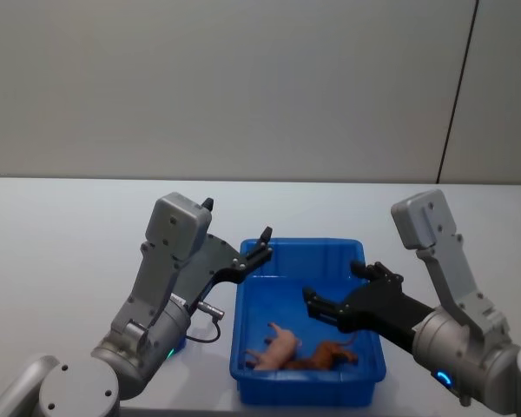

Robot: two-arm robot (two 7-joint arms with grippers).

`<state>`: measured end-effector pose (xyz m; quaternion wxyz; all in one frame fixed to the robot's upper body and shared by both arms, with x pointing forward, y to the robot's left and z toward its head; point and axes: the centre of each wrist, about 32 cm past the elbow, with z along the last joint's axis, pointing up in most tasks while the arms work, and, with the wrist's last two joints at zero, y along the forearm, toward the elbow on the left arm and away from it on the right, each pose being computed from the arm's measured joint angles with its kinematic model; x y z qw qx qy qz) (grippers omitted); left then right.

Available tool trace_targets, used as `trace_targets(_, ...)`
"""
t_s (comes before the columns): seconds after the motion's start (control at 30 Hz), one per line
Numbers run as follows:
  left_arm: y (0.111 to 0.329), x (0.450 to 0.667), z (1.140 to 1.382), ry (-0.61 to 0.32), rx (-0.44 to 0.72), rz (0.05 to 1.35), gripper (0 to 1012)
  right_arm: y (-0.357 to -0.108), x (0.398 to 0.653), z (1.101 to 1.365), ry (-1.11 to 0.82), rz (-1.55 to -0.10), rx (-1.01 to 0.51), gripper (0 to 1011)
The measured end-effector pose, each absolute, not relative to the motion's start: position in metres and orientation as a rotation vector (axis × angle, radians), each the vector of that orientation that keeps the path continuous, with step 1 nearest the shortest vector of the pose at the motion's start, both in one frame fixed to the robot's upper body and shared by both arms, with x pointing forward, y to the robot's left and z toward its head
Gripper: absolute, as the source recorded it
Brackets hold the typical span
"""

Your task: Pick up the two dolls from the table and place them into the box.

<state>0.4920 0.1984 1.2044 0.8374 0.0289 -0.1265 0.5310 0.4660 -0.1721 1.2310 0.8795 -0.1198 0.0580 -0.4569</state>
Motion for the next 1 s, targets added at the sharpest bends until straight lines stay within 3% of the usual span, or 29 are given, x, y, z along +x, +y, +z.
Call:
trace_targets(0.17,0.198,0.492,1.204,-0.268,0.061,1.124,1003,-0.174,0.468,1.229,0.11,-0.967,-0.237,1001)
trace_targets(1.0,0.198,0.492,1.204,-0.266,0.063,1.124,1003,-0.236,0.482,1.215,0.052,-1.024,-0.169,1001)
